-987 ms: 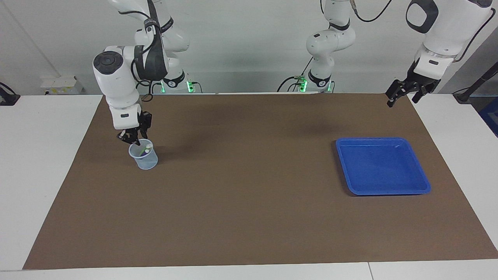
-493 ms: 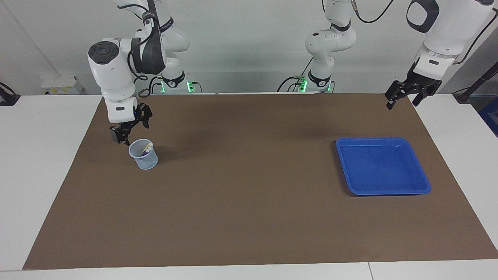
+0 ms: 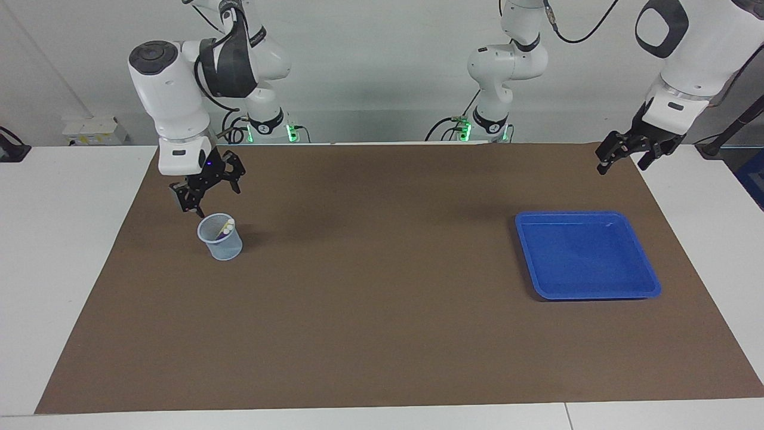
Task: Transfer and insert pens with both arms
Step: 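Lower the green pen into the cup and open the right gripper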
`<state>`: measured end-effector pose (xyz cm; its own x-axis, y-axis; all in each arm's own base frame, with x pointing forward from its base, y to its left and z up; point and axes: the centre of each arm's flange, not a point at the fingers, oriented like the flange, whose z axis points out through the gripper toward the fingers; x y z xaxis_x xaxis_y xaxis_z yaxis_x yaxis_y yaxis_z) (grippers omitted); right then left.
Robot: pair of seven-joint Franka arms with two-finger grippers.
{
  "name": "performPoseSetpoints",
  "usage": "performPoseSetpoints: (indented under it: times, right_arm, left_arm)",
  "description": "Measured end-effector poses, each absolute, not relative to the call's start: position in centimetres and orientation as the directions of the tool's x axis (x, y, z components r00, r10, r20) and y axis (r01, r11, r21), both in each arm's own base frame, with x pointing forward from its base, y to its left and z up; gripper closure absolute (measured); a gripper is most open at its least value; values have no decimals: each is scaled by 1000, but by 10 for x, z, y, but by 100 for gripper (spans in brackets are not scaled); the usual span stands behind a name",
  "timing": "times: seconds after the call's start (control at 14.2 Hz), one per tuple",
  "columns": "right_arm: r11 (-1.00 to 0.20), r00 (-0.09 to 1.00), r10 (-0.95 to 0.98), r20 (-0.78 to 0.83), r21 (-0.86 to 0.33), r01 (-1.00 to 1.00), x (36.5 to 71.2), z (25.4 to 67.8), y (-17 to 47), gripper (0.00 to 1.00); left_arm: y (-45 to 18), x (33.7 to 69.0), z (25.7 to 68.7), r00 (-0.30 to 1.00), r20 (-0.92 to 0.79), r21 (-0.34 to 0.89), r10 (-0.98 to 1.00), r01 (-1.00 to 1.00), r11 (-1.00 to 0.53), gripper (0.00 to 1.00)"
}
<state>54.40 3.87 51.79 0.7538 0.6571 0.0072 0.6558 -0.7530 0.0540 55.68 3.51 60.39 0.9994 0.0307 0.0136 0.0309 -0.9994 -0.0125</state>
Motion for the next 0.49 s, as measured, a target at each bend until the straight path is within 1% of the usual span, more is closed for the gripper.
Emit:
performPoseSetpoints:
  times: [0.07, 0.21, 0.49]
  right_arm:
    - [-782, 783, 622, -2, 46, 621, 544, 526, 46, 0]
    - [-808, 809, 588, -2, 43, 588, 545, 539, 60, 0]
    - [-859, 860, 510, -6, 33, 510, 556, 546, 63, 0]
  left_arm:
    - [35, 559, 602, 1000, 8, -13, 30, 30, -999, 0]
    - [31, 564, 596, 1000, -4, -13, 23, 23, -1000, 0]
    - [1, 571, 585, 999, -20, -12, -30, -30, -999, 0]
